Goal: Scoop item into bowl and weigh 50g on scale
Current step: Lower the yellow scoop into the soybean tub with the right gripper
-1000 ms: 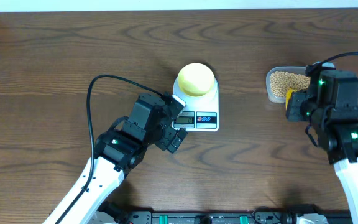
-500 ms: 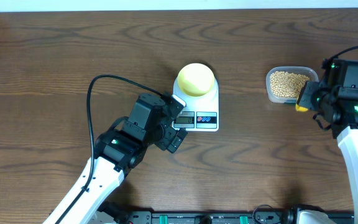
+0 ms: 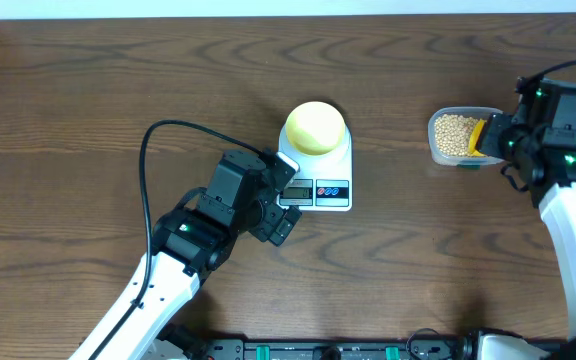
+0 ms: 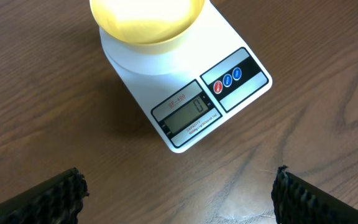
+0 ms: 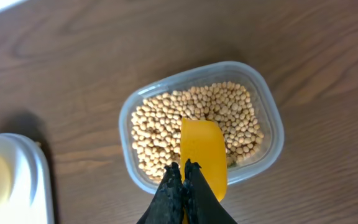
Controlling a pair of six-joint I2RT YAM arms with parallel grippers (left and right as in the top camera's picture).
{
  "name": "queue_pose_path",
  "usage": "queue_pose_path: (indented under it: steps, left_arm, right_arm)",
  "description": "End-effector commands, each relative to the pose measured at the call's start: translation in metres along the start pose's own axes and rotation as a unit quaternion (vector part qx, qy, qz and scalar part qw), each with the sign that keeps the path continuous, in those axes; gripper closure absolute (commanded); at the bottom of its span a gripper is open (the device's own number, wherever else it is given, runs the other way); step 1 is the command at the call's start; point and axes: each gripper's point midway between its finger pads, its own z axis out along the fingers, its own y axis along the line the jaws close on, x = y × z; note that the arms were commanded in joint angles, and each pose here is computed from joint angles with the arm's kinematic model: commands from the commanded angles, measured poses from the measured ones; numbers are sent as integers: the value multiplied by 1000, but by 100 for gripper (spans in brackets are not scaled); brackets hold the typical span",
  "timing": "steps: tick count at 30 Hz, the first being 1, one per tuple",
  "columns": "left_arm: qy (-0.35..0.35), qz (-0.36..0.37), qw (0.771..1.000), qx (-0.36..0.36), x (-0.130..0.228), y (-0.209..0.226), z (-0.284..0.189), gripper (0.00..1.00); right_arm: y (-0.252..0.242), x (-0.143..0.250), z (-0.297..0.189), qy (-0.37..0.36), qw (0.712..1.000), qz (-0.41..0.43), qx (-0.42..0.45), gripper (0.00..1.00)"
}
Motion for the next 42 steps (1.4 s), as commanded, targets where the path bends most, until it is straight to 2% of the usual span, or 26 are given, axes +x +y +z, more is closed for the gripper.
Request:
queue_pose_path:
  steps: [1, 12, 28, 35, 42]
  left_arm:
    - [-5, 4, 1000, 2, -2, -1, -2, 2]
    - [-5, 4, 1000, 2, -2, -1, -2, 2]
    - [-5, 4, 1000, 2, -2, -1, -2, 2]
    - [-5, 4, 1000, 2, -2, -1, -2, 2]
    - [-5, 4, 1000, 2, -2, -1, -2, 2]
  right_arm:
    - [-2, -3, 13, 6, 1000, -18, 0, 99]
    - [-6, -12, 30, -9, 999, -52, 9, 99]
    - [-14, 19, 72, 56, 995, -80, 19, 99]
    - [6, 41, 102, 89, 992, -79, -36, 99]
    - [7, 42, 103, 92, 993, -67, -41, 99]
